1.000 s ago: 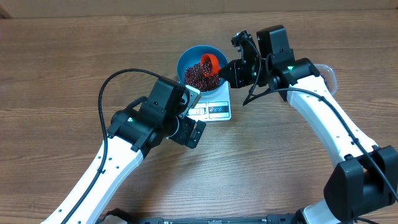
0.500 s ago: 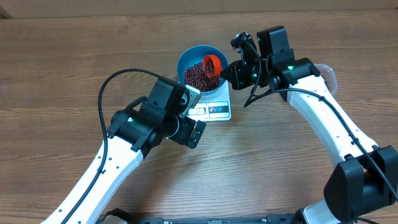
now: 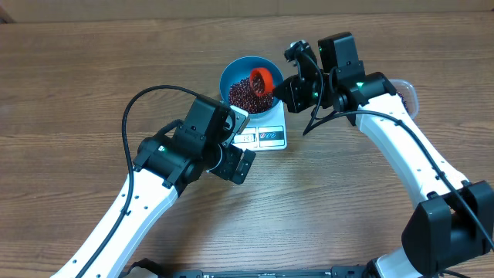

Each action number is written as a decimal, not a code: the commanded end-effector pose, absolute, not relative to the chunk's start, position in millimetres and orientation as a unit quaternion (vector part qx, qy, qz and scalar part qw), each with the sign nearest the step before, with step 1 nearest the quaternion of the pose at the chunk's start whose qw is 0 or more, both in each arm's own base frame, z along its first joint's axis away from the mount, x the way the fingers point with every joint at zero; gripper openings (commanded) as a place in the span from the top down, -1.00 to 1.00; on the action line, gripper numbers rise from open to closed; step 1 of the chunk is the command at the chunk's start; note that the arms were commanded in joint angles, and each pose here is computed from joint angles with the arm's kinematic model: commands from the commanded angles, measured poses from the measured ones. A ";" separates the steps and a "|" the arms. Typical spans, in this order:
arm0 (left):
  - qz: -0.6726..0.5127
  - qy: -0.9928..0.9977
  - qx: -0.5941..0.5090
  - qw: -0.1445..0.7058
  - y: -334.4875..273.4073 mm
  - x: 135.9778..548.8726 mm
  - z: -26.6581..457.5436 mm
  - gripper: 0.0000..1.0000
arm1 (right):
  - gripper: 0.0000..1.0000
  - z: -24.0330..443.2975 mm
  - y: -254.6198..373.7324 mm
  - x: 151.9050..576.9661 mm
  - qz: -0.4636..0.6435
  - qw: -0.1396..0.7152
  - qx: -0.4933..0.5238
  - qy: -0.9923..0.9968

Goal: Scoop item into bowl and weigh 150g on scale
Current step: 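Tilt the scoop over the bowl to pour beans in, then hold the scoop tilted over the bowl, shaking out beans gradually, then lift the scoop away from the bowl toward the bean tub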

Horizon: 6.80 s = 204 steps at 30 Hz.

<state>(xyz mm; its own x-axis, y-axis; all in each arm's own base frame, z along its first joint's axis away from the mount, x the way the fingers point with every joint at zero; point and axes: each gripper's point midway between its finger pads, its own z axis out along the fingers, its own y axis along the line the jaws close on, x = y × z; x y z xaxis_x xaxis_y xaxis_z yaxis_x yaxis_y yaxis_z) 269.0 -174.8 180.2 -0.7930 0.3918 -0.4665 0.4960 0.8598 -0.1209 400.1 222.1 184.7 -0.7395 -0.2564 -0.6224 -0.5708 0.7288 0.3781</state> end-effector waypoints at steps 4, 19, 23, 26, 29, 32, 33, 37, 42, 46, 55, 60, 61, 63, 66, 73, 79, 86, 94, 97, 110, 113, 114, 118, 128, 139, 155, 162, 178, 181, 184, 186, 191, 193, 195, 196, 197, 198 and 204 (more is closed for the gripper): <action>-0.126 0.937 0.240 0.221 -178.3 268.0 182.5 -0.99 | 0.93 208.6 220.7 407.3 0.255 0.316 -0.235 0.883; -0.126 0.937 0.240 0.221 -178.3 268.0 182.5 -0.99 | 0.93 208.5 220.9 407.1 0.256 0.315 -0.233 0.884; -0.126 0.937 0.240 0.221 -178.3 268.0 182.5 -0.99 | 0.93 208.7 220.9 407.3 0.259 0.313 -0.224 0.886; -0.126 0.937 0.240 0.221 -178.3 268.1 182.5 -0.99 | 0.93 209.1 221.1 407.7 0.260 0.314 -0.223 0.886; -0.126 0.937 0.240 0.221 -178.3 268.0 182.5 -0.99 | 0.93 209.1 221.0 407.8 0.259 0.314 -0.223 0.886; -0.126 0.937 0.240 0.221 -178.3 268.1 182.5 -0.99 | 0.93 209.3 220.5 408.7 0.259 0.315 -0.219 0.887; -0.126 0.937 0.240 0.221 -178.3 268.0 182.5 -0.99 | 0.93 209.0 219.1 410.2 0.256 0.315 -0.210 0.889; -0.126 0.937 0.240 0.221 -178.3 268.1 182.5 -0.99 | 0.93 209.1 218.6 411.1 0.255 0.316 -0.207 0.890; -0.126 0.937 0.240 0.221 -178.3 268.0 182.5 -0.99 | 0.93 209.2 218.6 411.0 0.255 0.316 -0.207 0.890; -0.126 0.937 0.240 0.221 -178.3 268.0 182.5 -0.99 | 0.93 209.1 218.6 411.0 0.255 0.316 -0.207 0.890; -0.126 0.937 0.240 0.221 -178.3 268.1 182.5 -0.99 | 0.93 207.9 224.9 402.1 0.261 0.311 -0.252 0.878; -0.126 0.937 0.240 0.221 -178.3 268.1 182.5 -0.99 | 0.93 207.1 223.2 403.5 0.257 0.311 -0.244 0.882; -0.126 0.937 0.240 0.221 -178.3 268.1 182.5 -0.99 | 0.93 207.2 223.2 403.5 0.257 0.311 -0.244 0.882; -0.126 0.937 0.240 0.221 -178.3 268.0 182.5 -0.99 | 0.93 207.1 223.1 403.5 0.257 0.311 -0.244 0.882; -0.126 0.937 0.240 0.221 -178.3 268.0 182.5 -0.99 | 0.93 207.1 223.1 403.4 0.257 0.311 -0.244 0.882; -0.126 0.937 0.240 0.221 -178.3 268.0 182.5 -0.99 | 0.93 207.1 223.1 403.4 0.257 0.311 -0.243 0.882; -0.126 0.937 0.240 0.221 -178.3 268.0 182.5 -0.99 | 0.93 208.0 224.4 403.8 0.261 0.310 -0.235 0.883; -0.126 0.937 0.240 0.221 -178.3 268.0 182.5 -0.99 | 0.93 200.8 226.7 397.3 0.227 0.311 -0.287 0.877; -0.126 0.937 0.240 0.221 -178.3 268.1 182.5 -0.99 | 0.93 203.5 220.4 407.6 0.229 0.315 -0.225 0.893; -0.126 0.937 0.240 0.221 -178.3 268.0 182.5 -0.99 | 0.93 203.5 220.3 407.5 0.229 0.315 -0.225 0.893; -0.126 0.937 0.240 0.221 -178.3 268.0 182.5 -0.99 | 0.93 203.5 220.5 407.5 0.229 0.315 -0.225 0.893; -0.126 0.937 0.240 0.221 -178.3 268.0 182.5 -0.99 | 0.93 203.5 220.5 407.5 0.229 0.315 -0.225 0.893; -0.126 0.937 0.240 0.221 -178.3 268.0 182.5 -0.99 | 0.93 203.5 220.5 407.5 0.229 0.315 -0.225 0.893; -0.126 0.937 0.240 0.221 -178.3 268.0 182.5 -0.99 | 0.93 203.4 220.5 407.4 0.230 0.314 -0.223 0.894; -0.126 0.937 0.240 0.221 -178.3 268.1 182.5 -0.99 | 0.93 203.4 220.4 407.4 0.230 0.314 -0.223 0.894; -0.126 0.937 0.240 0.221 -178.3 268.1 182.5 -0.99 | 0.93 204.9 229.9 397.0 0.253 0.307 -0.266 0.878; -0.126 0.937 0.240 0.221 -178.3 268.0 182.5 -1.00 | 0.93 200.7 220.3 402.8 0.230 0.306 -0.237 0.893; -0.126 0.937 0.240 0.221 -178.3 268.0 182.5 -0.99 | 0.93 200.7 220.1 402.9 0.232 0.305 -0.232 0.894; -0.126 0.937 0.240 0.221 -178.3 268.0 182.5 -0.99 | 0.93 212.8 223.9 406.6 0.283 0.310 -0.214 0.882; -0.126 0.937 0.240 0.221 -178.3 268.0 182.5 -1.00 | 0.93 222.2 217.7 409.8 0.327 0.306 -0.192 0.873; -0.126 0.937 0.240 0.221 -178.3 268.0 182.5 -0.99 | 0.93 233.1 207.1 410.8 0.375 0.301 -0.183 0.858; -0.126 0.937 0.240 0.221 -178.3 268.0 182.5 -0.99 | 0.93 241.0 196.8 411.0 0.407 0.297 -0.176 0.846; -0.126 0.937 0.240 0.221 -178.3 268.0 182.5 -0.99 | 0.93 256.9 160.2 415.8 0.460 0.297 -0.142 0.824; -0.126 0.937 0.240 0.221 -178.3 268.1 182.5 -0.99 | 0.93 264.1 141.2 416.5 0.482 0.300 -0.129 0.813; -0.126 0.937 0.240 0.221 -178.3 268.0 182.5 -0.99 | 0.93 270.9 121.6 415.8 0.502 0.302 -0.114 0.802; -0.126 0.937 0.240 0.221 -178.3 268.0 182.5 -0.99 | 0.93 274.2 109.0 415.3 0.512 0.304 -0.103 0.797; -0.126 0.937 0.240 0.221 -178.3 268.1 182.5 -0.99 | 0.93 276.2 97.6 414.8 0.519 0.305 -0.091 0.793; -0.126 0.937 0.240 0.221 -178.3 268.1 182.5 -0.99 | 0.93 276.9 83.1 414.6 0.523 0.306 -0.074 0.792; -0.126 0.937 0.240 0.221 -178.3 268.1 182.5 -0.99 | 0.93 263.5 -3.2 409.7 0.496 0.314 0.048 0.808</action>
<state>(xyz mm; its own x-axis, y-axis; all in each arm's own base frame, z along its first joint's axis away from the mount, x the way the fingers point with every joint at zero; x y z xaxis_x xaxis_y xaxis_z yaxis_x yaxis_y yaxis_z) 269.1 -174.8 180.2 -0.7928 0.3917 -0.4669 0.4961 0.8598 -0.1209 415.9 19.4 237.1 -0.8406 0.3512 -0.4125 -0.2021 0.5032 0.8402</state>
